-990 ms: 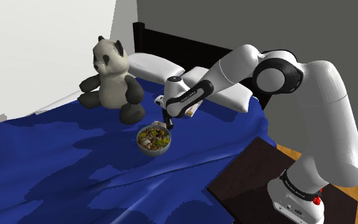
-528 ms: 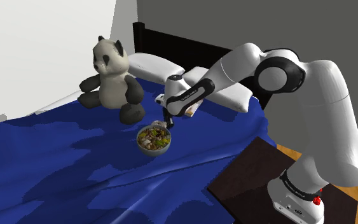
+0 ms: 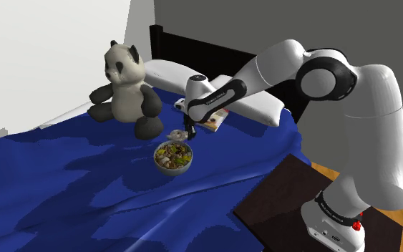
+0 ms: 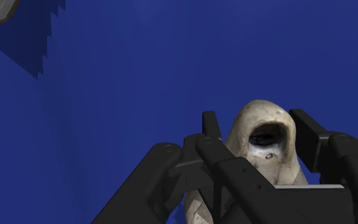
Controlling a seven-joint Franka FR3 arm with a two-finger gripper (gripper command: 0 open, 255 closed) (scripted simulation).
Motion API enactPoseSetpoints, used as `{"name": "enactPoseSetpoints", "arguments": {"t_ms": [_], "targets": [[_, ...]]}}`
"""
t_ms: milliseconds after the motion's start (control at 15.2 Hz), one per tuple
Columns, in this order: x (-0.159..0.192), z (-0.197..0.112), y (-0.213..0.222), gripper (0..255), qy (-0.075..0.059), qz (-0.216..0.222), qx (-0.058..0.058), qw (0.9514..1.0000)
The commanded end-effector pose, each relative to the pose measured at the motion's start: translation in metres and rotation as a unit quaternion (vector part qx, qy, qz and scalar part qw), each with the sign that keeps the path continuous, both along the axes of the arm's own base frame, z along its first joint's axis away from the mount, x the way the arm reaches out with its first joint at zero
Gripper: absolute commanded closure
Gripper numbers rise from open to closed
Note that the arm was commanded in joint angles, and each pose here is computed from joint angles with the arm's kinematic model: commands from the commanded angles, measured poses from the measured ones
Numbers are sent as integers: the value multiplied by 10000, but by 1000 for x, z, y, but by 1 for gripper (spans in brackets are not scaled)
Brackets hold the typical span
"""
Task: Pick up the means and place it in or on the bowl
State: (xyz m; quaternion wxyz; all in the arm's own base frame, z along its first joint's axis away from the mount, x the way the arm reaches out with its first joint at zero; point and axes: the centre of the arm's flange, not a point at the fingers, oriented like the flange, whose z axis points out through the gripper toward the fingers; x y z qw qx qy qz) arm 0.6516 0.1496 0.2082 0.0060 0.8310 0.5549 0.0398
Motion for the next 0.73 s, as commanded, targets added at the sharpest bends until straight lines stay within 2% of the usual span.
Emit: {"name": "enactPoseSetpoints", "arguments": {"t_ms": [0, 660], "targets": [[-1, 10, 0, 255, 0, 0, 0, 10000], [-1, 63, 0, 255, 0, 0, 0, 10000]]}}
